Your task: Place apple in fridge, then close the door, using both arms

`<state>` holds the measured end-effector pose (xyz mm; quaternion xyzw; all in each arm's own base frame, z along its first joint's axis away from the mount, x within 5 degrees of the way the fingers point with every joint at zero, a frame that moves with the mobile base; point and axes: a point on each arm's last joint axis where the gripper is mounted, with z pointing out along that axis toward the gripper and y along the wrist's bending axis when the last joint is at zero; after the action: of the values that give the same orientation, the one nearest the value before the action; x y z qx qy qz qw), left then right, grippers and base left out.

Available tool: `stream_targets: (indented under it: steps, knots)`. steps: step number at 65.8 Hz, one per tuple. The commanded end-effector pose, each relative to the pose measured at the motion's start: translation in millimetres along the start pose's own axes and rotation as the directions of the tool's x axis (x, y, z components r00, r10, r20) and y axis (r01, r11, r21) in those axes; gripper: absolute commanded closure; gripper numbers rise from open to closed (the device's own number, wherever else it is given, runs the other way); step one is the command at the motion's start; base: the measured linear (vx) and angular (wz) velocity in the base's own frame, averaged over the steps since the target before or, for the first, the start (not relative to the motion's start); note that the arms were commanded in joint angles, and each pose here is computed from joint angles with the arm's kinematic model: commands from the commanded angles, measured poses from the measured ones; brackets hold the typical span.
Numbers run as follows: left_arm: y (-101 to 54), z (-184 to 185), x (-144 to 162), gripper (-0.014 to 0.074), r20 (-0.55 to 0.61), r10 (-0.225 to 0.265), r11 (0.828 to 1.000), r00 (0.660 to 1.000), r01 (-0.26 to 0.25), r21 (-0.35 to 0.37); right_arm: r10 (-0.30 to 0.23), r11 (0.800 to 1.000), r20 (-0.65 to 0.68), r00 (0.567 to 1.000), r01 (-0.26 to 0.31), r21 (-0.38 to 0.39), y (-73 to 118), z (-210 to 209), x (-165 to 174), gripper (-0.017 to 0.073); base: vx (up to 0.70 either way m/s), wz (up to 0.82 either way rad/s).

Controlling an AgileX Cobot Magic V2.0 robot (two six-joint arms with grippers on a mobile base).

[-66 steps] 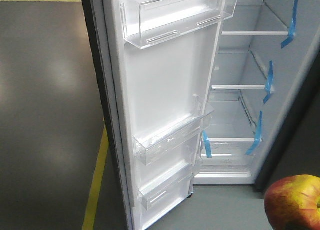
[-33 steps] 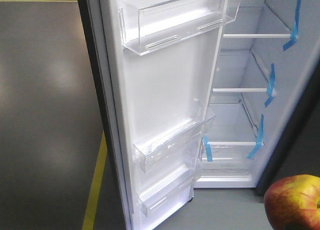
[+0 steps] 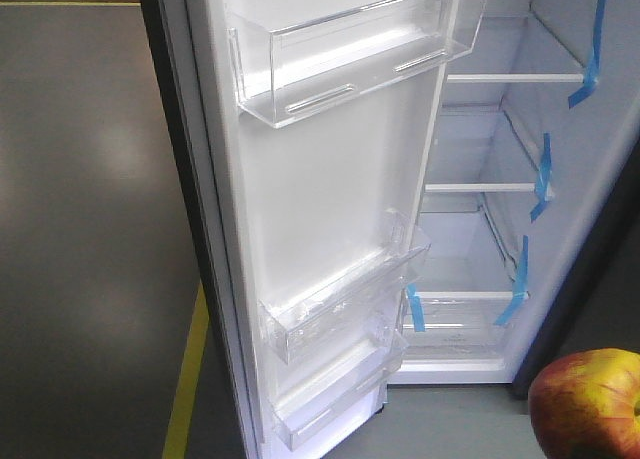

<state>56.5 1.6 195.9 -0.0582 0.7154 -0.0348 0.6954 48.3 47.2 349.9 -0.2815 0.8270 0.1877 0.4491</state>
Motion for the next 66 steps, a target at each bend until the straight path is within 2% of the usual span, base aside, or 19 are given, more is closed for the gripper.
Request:
stream_targets:
  steps: [1, 66]
  knots:
    - [0.6, 0.1, 2.2, 0.0599, 0.059, -0.012, 1.000, 0.998, 0.011, 0.006, 0.002, 1.000, 0.089, 0.996, -0.003, 0.008, -0.1, -4.3, -12.3, 0.0195, 0.05, -0.02]
    - [0.6, 0.1, 2.2, 0.0599, 0.059, -0.012, 1.000, 0.998, 0.011, 0.006, 0.002, 1.000, 0.089, 0.996, -0.003, 0.008, -0.1, -4.3, -12.3, 0.0195, 0.05, -0.01]
